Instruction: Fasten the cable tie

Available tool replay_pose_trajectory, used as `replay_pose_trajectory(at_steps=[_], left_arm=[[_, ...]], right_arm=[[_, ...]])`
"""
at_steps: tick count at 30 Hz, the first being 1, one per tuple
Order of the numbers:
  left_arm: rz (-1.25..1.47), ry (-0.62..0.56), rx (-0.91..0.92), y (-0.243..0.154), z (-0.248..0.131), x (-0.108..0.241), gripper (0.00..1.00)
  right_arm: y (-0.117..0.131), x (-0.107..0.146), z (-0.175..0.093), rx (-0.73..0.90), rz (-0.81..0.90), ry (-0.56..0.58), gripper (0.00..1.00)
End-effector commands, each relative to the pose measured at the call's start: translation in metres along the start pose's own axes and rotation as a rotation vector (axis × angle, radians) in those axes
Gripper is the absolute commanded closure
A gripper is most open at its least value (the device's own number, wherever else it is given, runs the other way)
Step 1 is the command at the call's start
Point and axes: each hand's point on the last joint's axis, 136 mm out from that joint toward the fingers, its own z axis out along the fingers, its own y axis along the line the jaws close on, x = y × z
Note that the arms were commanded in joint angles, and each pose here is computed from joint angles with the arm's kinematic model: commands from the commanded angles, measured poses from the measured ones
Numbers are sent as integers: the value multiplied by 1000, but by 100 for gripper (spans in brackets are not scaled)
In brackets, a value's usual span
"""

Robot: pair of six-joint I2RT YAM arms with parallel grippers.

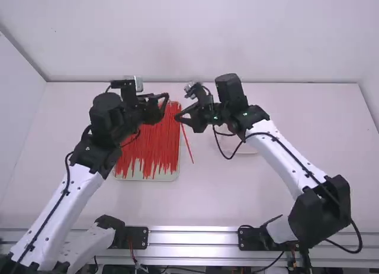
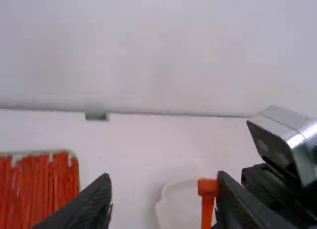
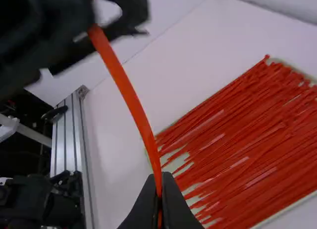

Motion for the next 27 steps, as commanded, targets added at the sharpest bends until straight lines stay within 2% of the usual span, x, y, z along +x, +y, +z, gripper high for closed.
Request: replay_pose_trajectory(at_steps=[1, 6, 8, 12, 15, 17, 21, 27], left_arm=[[143, -68, 123, -29, -23, -37, 38], [206, -74, 287, -49, -33, -60, 24], [223, -68, 363, -57, -36, -66, 23], [284, -34, 601, -75, -38, -76, 18], [320, 7, 775, -89, -35, -76, 3], [323, 32, 851, -96, -32, -77, 0], [362, 56, 989, -117, -27, -77, 0], [423, 32, 1063, -139, -29, -79, 1]], right_arm=[[14, -28, -33, -3, -113, -82, 100], [8, -45, -62, 32, -193, -154, 100], [8, -51, -71, 40, -210, -178, 100], [25, -65, -92, -32, -323, -242, 100], [35, -72, -104, -86, -408, -282, 100], [39, -77, -110, -102, -441, -301, 100], [45, -90, -116, -116, -477, -344, 100], [60, -97, -111, -146, -534, -365, 100]])
